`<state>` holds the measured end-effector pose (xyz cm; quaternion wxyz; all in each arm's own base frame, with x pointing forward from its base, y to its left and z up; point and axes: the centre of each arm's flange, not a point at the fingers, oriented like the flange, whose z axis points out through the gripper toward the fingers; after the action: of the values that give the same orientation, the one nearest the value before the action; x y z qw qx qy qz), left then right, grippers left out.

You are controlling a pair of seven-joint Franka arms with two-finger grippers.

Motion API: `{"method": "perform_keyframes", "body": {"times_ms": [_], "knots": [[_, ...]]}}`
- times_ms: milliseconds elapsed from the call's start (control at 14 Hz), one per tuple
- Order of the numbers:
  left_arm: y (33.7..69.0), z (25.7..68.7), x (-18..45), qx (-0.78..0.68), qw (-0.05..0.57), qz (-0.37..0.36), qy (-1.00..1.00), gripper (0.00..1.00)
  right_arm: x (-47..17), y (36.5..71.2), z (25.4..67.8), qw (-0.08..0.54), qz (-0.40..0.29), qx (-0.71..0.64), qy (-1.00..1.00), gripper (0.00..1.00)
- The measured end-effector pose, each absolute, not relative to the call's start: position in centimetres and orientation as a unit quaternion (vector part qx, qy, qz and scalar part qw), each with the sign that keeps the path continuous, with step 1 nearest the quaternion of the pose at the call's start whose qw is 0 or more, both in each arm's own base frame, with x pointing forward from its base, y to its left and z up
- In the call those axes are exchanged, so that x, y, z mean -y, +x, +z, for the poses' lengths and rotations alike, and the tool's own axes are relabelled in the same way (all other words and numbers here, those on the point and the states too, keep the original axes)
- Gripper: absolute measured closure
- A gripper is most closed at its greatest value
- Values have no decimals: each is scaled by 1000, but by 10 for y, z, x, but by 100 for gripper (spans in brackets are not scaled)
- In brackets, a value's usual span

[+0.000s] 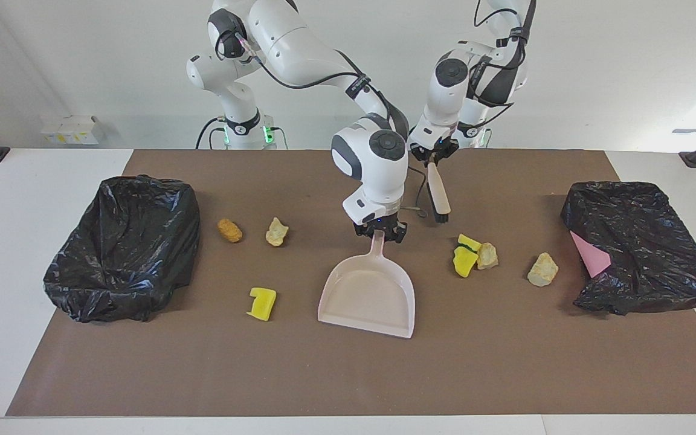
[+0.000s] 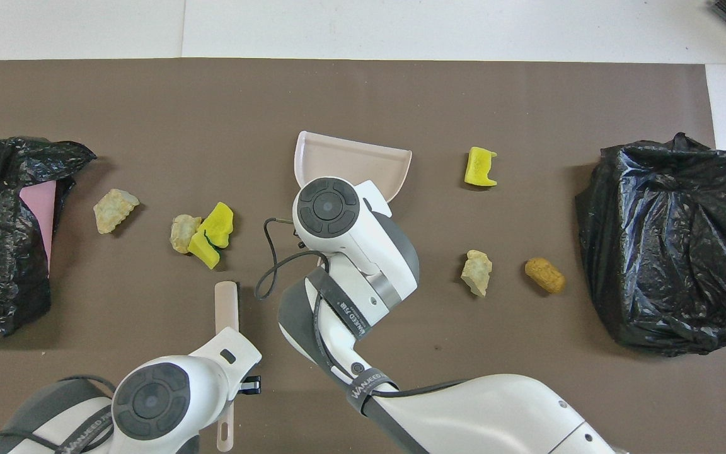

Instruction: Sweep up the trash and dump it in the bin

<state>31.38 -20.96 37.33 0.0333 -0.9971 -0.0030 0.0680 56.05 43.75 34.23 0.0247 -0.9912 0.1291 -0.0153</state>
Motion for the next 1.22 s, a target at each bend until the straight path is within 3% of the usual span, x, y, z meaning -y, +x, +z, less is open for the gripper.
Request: {"method": "perform_keyframes", "body": {"times_ms": [286,429,572,787,1216], "knots": [[349,392,167,10,14,53,-998,74,-439,564,355,33,-42,-121,-991,93],[369,399,140,17,15,43,-999,74,-439,563,354,31,-41,-120,-991,88],[396,405,110,27,18,33,-999,74,-436,555,345,23,-33,-118,-992,72],[439,408,65,0,19,18,-1000,74,-432,541,339,13,-22,-115,-993,38],[509,387,-25,-19,54,8,-998,74,-429,539,346,15,-25,-115,-993,36]]}}
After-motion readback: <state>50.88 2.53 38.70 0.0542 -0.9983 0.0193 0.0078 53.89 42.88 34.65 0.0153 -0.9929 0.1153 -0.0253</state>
